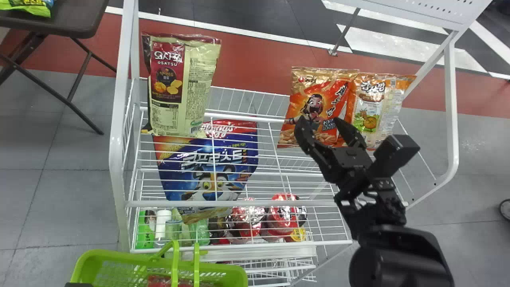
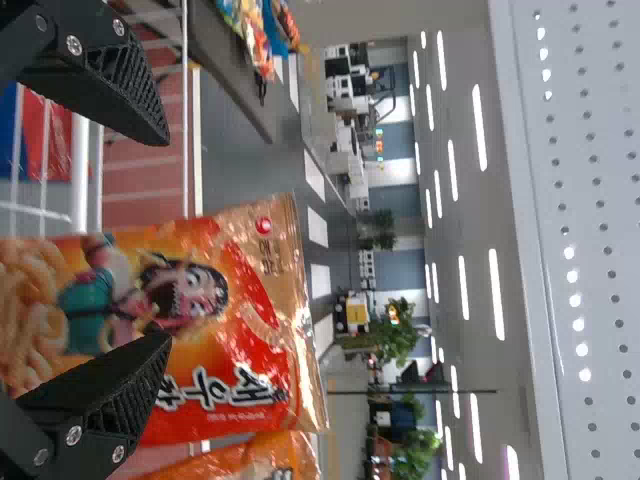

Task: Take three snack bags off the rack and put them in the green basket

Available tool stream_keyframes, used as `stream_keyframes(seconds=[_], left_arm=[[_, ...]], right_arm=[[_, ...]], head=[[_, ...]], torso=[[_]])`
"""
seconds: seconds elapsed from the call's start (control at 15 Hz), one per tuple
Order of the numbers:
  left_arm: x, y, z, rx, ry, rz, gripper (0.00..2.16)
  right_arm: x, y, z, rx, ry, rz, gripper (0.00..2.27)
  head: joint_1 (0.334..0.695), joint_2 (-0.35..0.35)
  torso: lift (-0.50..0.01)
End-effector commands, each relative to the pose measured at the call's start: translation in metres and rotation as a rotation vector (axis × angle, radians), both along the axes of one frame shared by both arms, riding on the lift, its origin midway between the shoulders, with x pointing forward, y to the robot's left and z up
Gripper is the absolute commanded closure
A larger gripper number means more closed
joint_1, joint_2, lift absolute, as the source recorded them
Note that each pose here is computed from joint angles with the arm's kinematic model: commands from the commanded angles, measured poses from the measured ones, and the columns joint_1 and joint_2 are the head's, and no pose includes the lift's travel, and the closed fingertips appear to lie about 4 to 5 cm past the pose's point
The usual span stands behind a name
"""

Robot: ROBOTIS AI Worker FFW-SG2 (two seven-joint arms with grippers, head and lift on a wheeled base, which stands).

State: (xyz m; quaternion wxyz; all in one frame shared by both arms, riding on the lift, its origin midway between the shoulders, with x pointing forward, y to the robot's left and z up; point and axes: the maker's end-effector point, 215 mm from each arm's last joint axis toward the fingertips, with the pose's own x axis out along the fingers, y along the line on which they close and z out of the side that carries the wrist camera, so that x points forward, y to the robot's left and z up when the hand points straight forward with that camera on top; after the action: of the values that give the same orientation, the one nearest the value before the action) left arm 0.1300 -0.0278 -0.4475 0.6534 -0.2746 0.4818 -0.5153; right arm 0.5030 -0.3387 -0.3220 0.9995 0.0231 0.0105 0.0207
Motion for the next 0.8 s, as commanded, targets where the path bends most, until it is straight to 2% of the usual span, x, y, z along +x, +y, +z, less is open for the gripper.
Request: stream_keyframes(seconds=[0.0,0.27,0.33,0.4,0.47,0.53,0.6,0.73], left_arm=[[0.0,0.001,-0.002,0.001,0.006,0.002,1.93],[0.002,0.004,-0.003,0.006,0.007,0.007,1.93],[0.002,0.005,-0.004,0.008,0.009,0.008,1.93],[0.002,0.006,-0.004,0.011,0.01,0.008,1.93],[0.002,0.005,-0.005,0.013,0.015,0.005,1.93],[0.004,0.005,-0.005,0.016,0.013,0.005,1.93],[0.004,0.005,-0.004,0.017,0.012,0.003,1.93],[0.005,0.005,-0.005,0.018,0.013,0.004,1.93]], right_arm=[[0.026,-0.021,-0.001,-0.021,-0.015,-0.042,0.21],[0.052,-0.044,-0.025,-0.031,0.029,-0.073,0.33],[0.056,-0.051,-0.03,-0.023,0.045,-0.071,0.65],[0.058,-0.046,-0.041,0.004,0.088,-0.04,0.83],[0.059,-0.043,-0.045,0.01,0.105,-0.02,1.18],[0.059,-0.039,-0.051,0.021,0.127,-0.009,1.75],[0.057,-0.039,-0.058,0.033,0.154,-0.009,2.02],[0.051,-0.035,-0.052,0.041,0.147,0.012,2.13]], head=[[0.695,-0.35],[0.695,-0.35],[0.695,-0.35],[0.695,-0.35],[0.695,-0.35],[0.695,-0.35],[0.695,-0.35],[0.695,-0.35]], torso=[[-0.025],[-0.025],[-0.025],[-0.025],[-0.025],[-0.025],[-0.025],[-0.025]])
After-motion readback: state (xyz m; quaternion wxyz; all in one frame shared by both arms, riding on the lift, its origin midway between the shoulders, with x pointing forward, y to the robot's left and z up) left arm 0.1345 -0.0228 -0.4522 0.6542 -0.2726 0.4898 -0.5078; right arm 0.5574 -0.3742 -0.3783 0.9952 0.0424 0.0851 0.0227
